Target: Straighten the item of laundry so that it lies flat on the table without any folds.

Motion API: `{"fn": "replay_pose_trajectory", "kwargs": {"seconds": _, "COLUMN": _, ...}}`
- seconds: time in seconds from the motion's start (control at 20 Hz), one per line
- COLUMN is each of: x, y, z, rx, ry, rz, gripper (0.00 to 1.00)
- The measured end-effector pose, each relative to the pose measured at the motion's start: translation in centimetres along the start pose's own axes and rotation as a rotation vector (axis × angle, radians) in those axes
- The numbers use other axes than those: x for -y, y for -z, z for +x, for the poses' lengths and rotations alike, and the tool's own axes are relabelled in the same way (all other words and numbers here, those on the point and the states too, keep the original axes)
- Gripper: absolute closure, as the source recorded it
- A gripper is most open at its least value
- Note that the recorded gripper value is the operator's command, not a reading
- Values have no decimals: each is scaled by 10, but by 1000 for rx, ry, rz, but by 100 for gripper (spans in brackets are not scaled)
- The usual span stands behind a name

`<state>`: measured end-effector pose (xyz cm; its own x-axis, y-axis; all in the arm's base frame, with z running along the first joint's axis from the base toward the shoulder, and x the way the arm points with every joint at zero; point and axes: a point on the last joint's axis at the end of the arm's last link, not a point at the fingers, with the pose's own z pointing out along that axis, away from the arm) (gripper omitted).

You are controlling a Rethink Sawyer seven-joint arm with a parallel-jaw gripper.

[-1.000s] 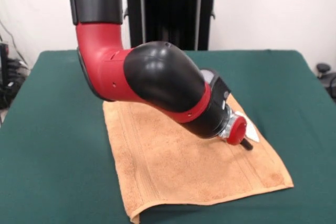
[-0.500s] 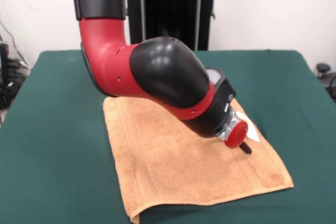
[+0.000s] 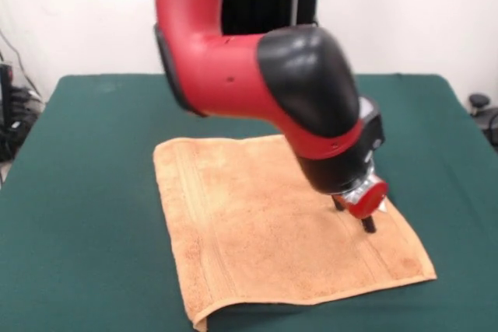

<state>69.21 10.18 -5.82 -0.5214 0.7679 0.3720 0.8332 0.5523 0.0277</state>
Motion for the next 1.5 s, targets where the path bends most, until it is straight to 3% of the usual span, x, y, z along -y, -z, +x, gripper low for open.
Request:
{"fn": "replay_pose_trajectory", "kwargs": {"seconds": 0.2, "x": -7, "y": -1, "z": 16, "rx": 116, "ry": 17, "rz": 29, "gripper": 0}}
{"fn": "replay_pose_trajectory", "kwargs": {"seconds": 0.6, "x": -11, "y": -3, "z": 27, "rx": 200, "ry": 56, "rz": 46, "gripper": 0}}
{"fn": "replay_pose_trajectory", "kwargs": {"seconds": 0.85, "x": -16, "y": -6, "z": 42, "rx": 313, "ry": 135, "rz": 89, "gripper": 0}}
{"fn": "replay_pose_trajectory", "kwargs": {"seconds": 1.0, "x": -20, "y": -11, "z": 54, "rx": 417, "ry": 219, "rz": 122, "gripper": 0}}
{"fn": "replay_pose_trajectory", "kwargs": {"seconds": 1.2, "x": -20, "y": -13, "z": 59, "rx": 466, "ry": 262, "rz": 138, "gripper": 0}}
{"fn": "replay_pose_trajectory", "kwargs": {"seconds": 1.5, "x": -20, "y": -14, "z": 60, "rx": 479, "ry": 276, "rz": 142, "gripper": 0}}
